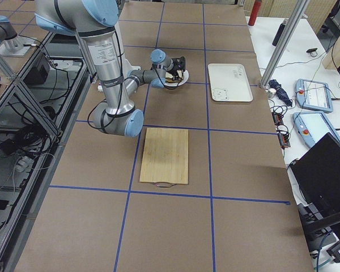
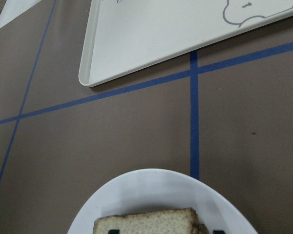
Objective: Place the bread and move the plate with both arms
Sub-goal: 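Lower the bread onto the fried egg toast and open the right gripper, then withdraw the right arm away from the plate while the left arm moves in, then move the left gripper to the plate rim nearest it and grip the rim, then slide the plate with the left gripper onto the bear-print tray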
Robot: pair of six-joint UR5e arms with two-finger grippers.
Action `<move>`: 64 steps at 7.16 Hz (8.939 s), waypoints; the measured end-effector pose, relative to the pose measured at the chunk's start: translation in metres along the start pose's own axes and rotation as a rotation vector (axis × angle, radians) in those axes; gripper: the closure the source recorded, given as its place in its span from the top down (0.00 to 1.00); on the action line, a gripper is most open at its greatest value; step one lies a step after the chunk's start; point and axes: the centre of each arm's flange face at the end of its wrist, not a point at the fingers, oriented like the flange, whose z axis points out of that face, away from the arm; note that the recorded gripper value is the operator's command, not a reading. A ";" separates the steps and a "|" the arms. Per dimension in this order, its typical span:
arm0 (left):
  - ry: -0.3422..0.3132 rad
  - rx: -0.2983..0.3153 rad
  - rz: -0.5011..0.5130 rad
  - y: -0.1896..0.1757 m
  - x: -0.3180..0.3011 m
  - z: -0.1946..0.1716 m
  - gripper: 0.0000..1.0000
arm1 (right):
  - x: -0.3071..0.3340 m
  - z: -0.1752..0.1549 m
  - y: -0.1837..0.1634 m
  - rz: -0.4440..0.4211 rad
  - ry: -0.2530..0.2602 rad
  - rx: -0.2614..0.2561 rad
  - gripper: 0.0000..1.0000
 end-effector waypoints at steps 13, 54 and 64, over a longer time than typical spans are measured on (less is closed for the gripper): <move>0.529 0.018 -0.345 -0.033 0.197 0.071 0.99 | 0.428 -0.358 -0.299 -0.330 0.544 -0.475 1.00; 0.698 0.415 -1.261 -0.162 0.567 0.288 0.00 | 0.540 -0.440 -0.226 -0.248 0.579 -0.511 1.00; 0.520 0.492 -1.214 -0.216 0.561 0.343 0.98 | 0.541 -0.440 -0.227 -0.248 0.580 -0.512 1.00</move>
